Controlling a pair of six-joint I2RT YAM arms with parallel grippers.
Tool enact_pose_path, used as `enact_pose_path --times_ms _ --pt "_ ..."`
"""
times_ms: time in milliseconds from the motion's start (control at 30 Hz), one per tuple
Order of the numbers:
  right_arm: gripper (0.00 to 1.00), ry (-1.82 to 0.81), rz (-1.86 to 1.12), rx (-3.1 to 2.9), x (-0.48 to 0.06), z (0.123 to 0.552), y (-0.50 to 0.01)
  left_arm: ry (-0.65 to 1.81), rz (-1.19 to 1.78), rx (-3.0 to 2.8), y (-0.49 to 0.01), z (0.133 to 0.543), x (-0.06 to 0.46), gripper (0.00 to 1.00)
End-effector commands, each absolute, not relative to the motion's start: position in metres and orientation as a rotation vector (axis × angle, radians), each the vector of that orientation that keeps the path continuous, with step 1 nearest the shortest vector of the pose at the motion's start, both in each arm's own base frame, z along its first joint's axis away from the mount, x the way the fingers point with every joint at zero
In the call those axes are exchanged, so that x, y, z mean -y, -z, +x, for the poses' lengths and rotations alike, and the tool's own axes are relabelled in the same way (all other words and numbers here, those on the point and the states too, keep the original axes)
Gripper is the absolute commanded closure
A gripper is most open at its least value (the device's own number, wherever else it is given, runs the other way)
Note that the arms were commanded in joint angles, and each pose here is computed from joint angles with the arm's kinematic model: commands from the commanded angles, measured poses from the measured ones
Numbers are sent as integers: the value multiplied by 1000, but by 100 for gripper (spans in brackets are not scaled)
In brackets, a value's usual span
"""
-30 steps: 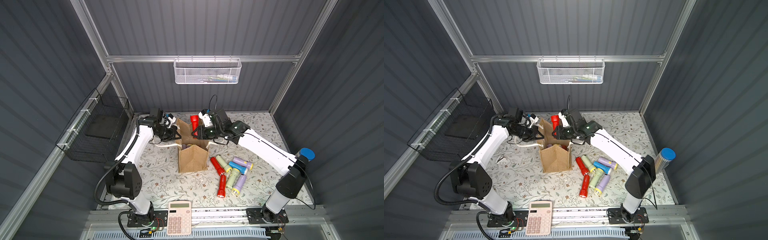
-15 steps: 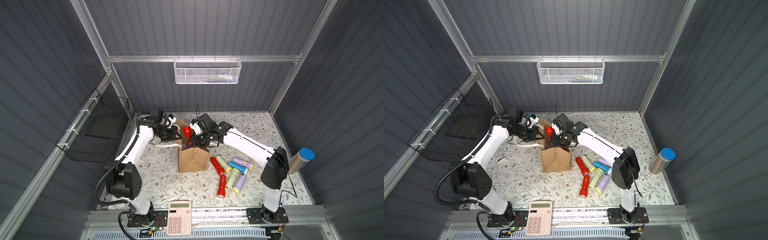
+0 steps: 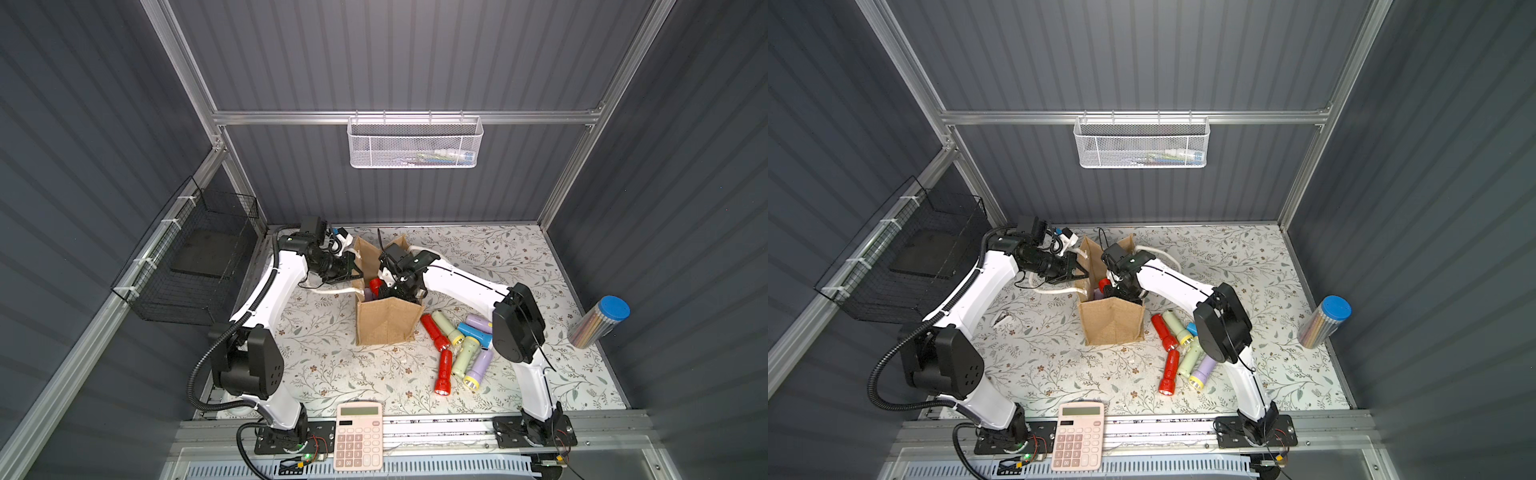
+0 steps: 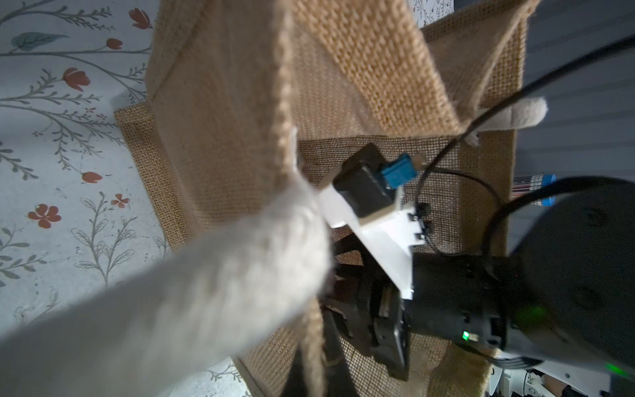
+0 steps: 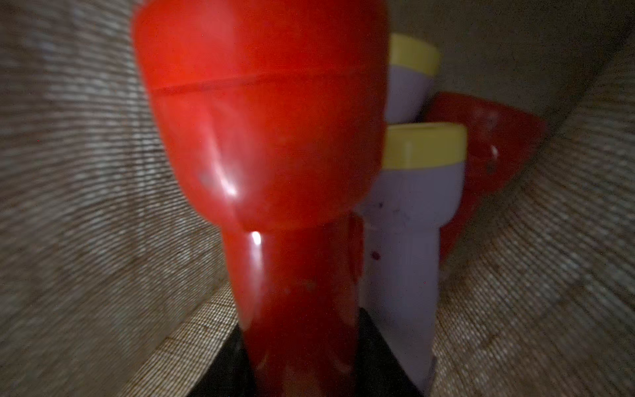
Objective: Put the flashlights into the tote bags
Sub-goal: Place the flashlight in the canvas bag.
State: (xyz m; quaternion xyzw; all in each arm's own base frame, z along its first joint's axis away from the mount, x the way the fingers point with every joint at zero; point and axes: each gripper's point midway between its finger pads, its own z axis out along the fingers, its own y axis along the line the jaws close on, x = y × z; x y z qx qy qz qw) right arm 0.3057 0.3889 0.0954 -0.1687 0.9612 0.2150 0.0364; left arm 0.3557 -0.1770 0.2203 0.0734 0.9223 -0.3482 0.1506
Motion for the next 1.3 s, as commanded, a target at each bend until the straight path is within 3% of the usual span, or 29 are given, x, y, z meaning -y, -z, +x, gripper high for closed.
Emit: enact_pose_path --times_ms 0,267,467,700,1267 --pt "70 -627 -548 -3010 -383 296 -90 1021 256 -2577 -238 353 179 100" --pt "56 -566 -530 -3040 -377 296 -74 1019 250 -2581 -237 353 179 100" --pt "47 -621 -540 -2989 -384 302 -92 1011 250 -2581 -238 354 178 100" --pt "37 -724 -577 -2843 -391 310 -146 1003 251 -2573 -242 353 178 100" --pt "33 -741 -424 -2355 -342 328 -291 990 264 -2550 -249 351 176 100"
